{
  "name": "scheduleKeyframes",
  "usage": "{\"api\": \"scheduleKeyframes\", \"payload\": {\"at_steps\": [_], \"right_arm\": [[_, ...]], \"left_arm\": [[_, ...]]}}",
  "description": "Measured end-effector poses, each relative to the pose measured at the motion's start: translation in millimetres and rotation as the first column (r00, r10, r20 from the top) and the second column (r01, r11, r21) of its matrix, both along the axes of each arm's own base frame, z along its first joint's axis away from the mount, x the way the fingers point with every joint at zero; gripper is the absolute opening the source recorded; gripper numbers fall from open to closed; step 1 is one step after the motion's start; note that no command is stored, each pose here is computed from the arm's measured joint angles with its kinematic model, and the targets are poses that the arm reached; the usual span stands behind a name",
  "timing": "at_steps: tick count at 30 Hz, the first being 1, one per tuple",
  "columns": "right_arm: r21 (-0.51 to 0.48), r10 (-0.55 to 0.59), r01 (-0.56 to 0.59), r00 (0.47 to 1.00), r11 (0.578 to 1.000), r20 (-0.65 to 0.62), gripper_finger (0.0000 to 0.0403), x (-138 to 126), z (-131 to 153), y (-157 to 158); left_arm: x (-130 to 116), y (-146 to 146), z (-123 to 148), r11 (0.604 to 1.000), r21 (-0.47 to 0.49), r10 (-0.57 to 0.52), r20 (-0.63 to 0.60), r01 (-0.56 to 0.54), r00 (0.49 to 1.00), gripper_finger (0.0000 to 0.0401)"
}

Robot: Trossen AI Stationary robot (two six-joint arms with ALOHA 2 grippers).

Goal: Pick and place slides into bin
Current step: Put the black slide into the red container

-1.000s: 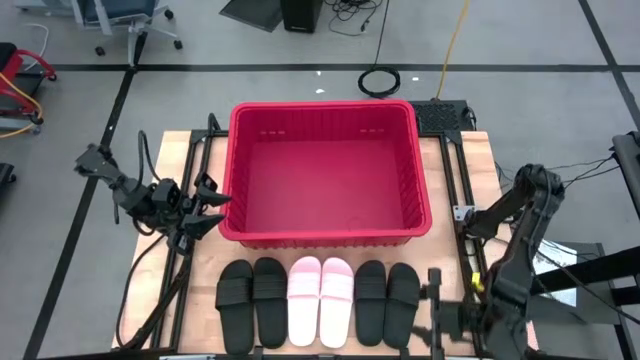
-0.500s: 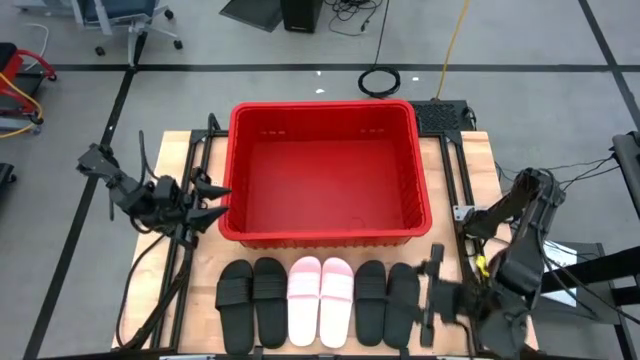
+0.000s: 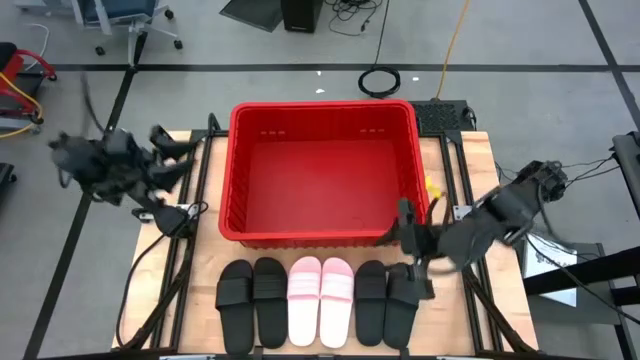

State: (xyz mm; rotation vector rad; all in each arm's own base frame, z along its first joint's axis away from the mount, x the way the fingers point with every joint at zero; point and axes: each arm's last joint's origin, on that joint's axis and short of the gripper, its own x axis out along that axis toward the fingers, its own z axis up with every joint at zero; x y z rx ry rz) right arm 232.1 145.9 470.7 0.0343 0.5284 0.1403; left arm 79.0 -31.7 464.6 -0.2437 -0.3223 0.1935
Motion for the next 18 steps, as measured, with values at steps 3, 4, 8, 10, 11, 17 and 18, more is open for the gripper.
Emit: {"api": "scheduleKeyframes", "payload": {"at_steps": [3, 4, 8, 10, 11, 17, 18], "right_arm": [[0.045, 0.009, -0.012, 0.998, 0.999, 0.063, 0.021, -6, 22, -5], [0.062, 0.011, -0.017, 0.996, 0.998, 0.086, 0.021, -8, 30, -6], [0.131, 0.012, -0.032, 0.988, 0.991, 0.152, 0.021, -10, 52, 0], [0.158, 0.037, -0.061, 0.988, 0.986, 0.149, 0.021, -4, 54, 10], [0.169, 0.048, -0.072, 0.989, 0.983, 0.139, 0.021, 1, 53, 16], [0.169, 0.115, -0.109, 0.993, 0.98, -0.03, 0.021, 24, 24, 50], [0.169, 0.109, -0.095, 0.991, 0.981, -0.078, 0.021, 28, 15, 55]], "left_arm": [[-3, 3, 22, 0.998, -0.059, 0.008, 0.04, -0.005, 0.999, 0.0214], [-3, 3, 27, 0.997, -0.07, 0.015, 0.046, -0.012, 0.999, 0.0214], [0, 1, 47, 0.994, -0.109, 0.021, 0.071, -0.013, 0.997, 0.0214], [1, 0, 55, 0.991, -0.132, 0.017, 0.085, -0.006, 0.996, 0.0214], [2, -1, 59, 0.99, -0.141, 0.015, 0.091, -0.002, 0.996, 0.0214], [14, -9, 69, 0.992, -0.124, 0.017, 0.08, -0.007, 0.997, 0.0214], [16, -11, 68, 0.993, -0.115, 0.016, 0.071, -0.008, 0.997, 0.0214]]}}
